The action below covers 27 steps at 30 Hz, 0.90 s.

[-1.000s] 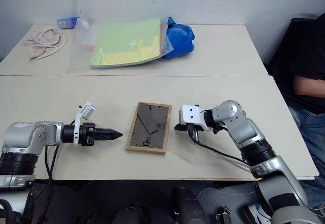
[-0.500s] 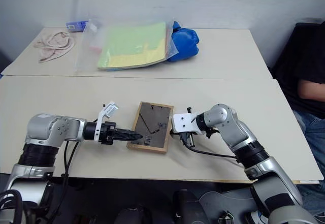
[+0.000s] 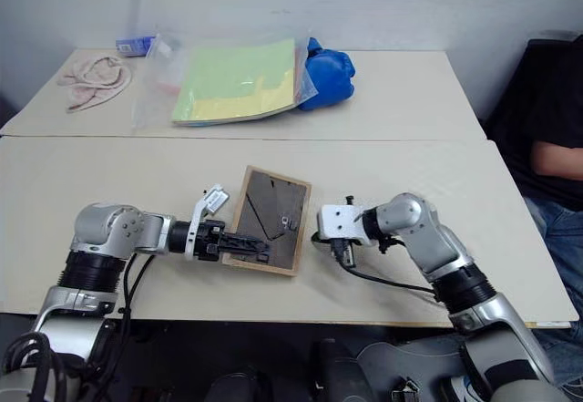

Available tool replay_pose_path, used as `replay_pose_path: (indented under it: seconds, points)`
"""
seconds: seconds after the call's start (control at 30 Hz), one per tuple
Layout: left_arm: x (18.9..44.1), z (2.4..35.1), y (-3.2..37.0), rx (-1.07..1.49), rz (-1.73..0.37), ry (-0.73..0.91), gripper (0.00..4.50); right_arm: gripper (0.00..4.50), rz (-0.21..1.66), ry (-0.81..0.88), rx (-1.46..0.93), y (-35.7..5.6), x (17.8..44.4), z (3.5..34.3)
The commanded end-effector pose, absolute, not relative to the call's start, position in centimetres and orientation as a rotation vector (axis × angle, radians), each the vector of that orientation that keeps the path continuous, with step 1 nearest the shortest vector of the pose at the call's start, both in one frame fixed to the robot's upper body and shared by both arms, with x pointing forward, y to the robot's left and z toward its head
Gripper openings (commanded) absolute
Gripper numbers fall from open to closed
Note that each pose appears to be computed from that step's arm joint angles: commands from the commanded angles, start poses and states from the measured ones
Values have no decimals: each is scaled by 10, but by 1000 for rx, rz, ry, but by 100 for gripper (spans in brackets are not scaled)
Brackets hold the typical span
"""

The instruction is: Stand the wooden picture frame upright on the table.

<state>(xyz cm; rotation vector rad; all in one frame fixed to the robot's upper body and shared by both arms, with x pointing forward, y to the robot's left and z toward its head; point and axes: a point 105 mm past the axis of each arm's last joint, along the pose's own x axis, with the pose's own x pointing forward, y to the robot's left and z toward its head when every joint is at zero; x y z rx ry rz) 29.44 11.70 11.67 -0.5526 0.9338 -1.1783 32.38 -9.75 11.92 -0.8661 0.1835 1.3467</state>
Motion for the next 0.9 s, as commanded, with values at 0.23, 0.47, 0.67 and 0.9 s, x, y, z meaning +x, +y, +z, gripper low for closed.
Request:
replay_pose_path:
  seconds: [0.23,0.47,0.67,0.9]
  points:
    - [300,151,121,-445,-1219,785,83,214,1363,185,-235,-76,317,208]
    - [298,162,107,-420,-1290,731,83,446,1402,204,-76,-34,320,227]
    - [294,165,105,-390,-1309,717,83,450,1493,185,-134,-21,308,226]
    - [305,159,112,-384,-1233,719,83,450,1671,136,-95,-36,266,252]
